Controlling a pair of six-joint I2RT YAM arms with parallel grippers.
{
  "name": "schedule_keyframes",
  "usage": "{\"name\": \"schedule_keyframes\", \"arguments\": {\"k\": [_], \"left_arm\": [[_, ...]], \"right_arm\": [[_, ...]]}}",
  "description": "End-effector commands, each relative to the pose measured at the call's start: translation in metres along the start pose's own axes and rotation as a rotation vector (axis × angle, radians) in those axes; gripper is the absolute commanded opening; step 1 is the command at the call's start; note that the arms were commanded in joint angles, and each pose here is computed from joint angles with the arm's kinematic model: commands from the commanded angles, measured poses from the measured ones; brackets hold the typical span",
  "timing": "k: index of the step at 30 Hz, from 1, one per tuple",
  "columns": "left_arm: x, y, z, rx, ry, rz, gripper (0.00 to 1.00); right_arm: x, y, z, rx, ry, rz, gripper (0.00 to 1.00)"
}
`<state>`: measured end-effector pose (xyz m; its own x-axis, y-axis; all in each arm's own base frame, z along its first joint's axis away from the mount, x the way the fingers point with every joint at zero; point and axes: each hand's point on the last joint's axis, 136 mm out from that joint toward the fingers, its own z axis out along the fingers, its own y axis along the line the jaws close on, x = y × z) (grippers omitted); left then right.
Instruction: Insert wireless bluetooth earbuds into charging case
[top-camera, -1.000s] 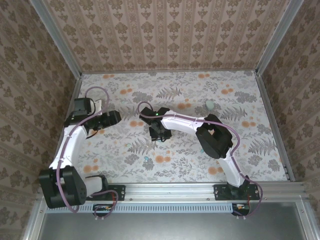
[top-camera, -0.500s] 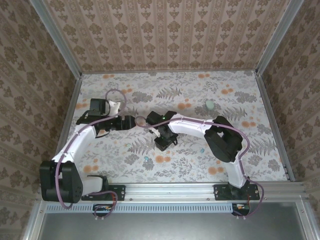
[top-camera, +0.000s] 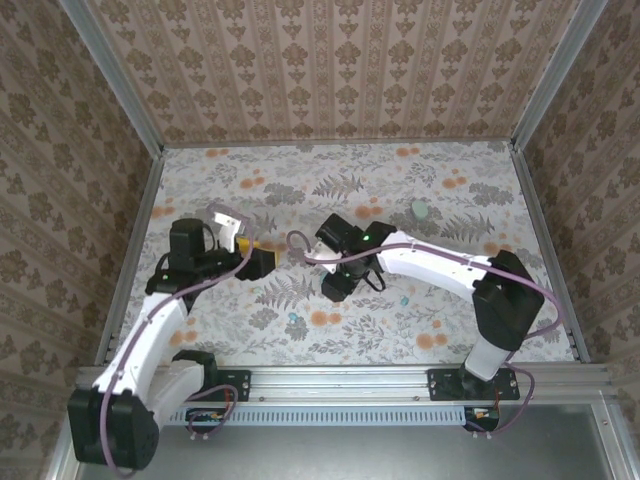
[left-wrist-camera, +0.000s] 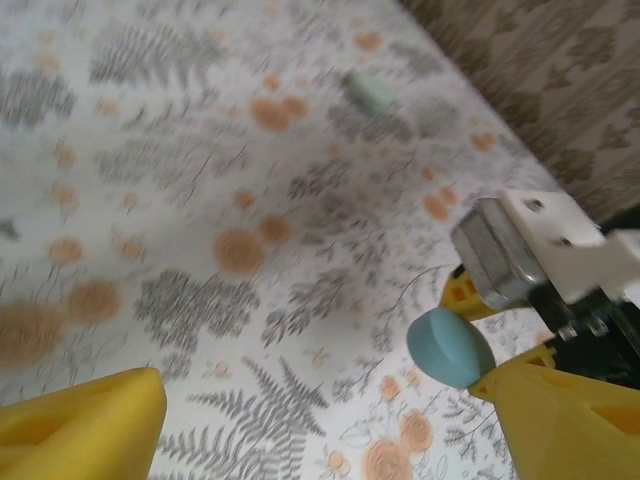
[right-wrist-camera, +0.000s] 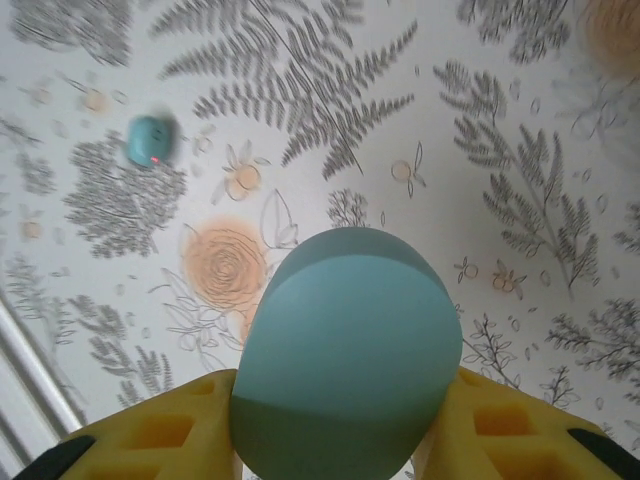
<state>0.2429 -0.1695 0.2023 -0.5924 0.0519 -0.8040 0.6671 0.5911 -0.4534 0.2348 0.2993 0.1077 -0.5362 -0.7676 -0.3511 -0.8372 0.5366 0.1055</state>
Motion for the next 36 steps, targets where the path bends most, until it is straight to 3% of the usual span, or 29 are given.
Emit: {"name": "schedule_keyframes", "arguments": {"k": [1, 5, 10, 14, 26, 36], "left_arm": [[-0.021, -0.024, -0.005, 0.093, -0.082, 0.112, 0.87], [-0.017, -0.01, 0.005, -0.016, 0.02, -0.105, 0.77], [-0.03, -0.029, 0.032, 0.069, 0.064, -0.384, 0.74], [-0.048, -0.057, 0.043, 0.167, 0.039, -0.415, 0.75], [-0.046, -0.094, 0.061, 0.34, 0.17, -0.476, 0.68], [-0.043, -0.102, 0.075, 0.37, 0.228, -0.531, 0.65]], "right_arm": [[-0.016, 0.009, -0.025, -0.085, -0.073, -0.056, 0.31], [-0.031, 0.003, -0.047, -0.109, -0.116, -0.037, 0.35], [-0.052, -0.002, -0.07, -0.142, -0.206, -0.017, 0.35], [-0.062, -0.002, -0.087, -0.161, -0.272, -0.025, 0.35], [-0.067, 0.001, -0.107, -0.167, -0.363, -0.058, 0.39], [-0.078, -0.002, -0.116, -0.144, -0.427, -0.063, 0.4]]}}
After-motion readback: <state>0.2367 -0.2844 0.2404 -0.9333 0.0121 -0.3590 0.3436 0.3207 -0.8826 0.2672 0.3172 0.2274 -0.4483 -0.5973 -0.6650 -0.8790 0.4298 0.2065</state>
